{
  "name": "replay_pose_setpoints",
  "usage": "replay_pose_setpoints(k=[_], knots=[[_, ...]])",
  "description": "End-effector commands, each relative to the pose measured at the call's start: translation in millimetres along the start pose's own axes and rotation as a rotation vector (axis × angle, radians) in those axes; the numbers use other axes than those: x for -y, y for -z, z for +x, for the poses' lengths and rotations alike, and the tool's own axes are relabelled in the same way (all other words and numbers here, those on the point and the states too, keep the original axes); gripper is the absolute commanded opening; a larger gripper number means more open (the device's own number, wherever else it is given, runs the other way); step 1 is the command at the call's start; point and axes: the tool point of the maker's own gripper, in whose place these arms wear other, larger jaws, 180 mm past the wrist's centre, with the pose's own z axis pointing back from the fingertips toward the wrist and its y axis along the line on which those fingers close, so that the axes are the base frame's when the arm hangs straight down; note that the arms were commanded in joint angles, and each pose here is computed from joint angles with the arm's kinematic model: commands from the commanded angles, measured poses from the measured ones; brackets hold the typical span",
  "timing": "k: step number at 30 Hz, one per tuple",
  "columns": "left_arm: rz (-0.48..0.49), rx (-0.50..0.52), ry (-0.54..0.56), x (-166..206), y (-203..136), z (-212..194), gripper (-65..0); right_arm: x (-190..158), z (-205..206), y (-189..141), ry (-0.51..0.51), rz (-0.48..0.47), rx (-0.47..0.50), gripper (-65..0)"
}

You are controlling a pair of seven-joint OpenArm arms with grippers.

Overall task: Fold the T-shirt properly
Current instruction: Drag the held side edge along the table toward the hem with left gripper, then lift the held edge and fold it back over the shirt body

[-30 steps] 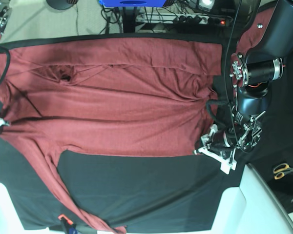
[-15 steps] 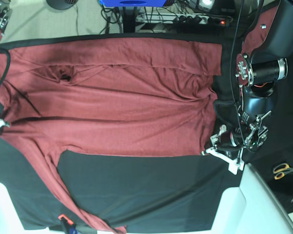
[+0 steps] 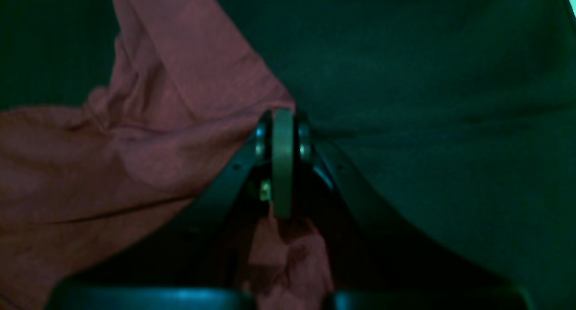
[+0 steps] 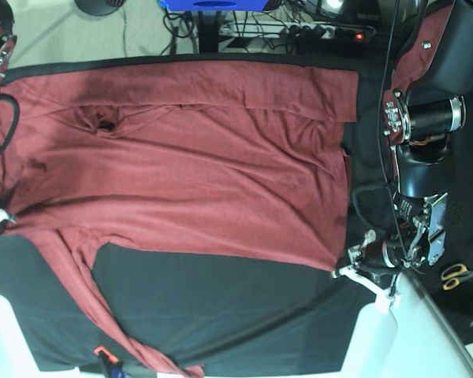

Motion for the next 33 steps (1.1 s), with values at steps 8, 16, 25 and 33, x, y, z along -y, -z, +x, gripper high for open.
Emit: replay_pose_setpoints(k=[8,16,25,33], knots=[[-0.017,0.090,0.030,5.5,-11.2,30.3,-65.0,9.0,35.5,0.9,0.029,-0.004,0.171,-64.8],[-0.046,0.106,0.002,11.7,-11.3,33.5,-65.0,-12.8,48.1,11.2,-0.022,0.037,0.222,-64.8],[-0.117,0.200,-0.038,24.8,-25.5,62.4,-65.0,-16.8,72.9,11.2,-0.017,0.043,0.267,-64.8],[-0.123,0.202,-0.037,27.8,-25.1,63.4,-65.0,-14.0,86.2,7.7,-0.007,0.026,0.338,-64.8]])
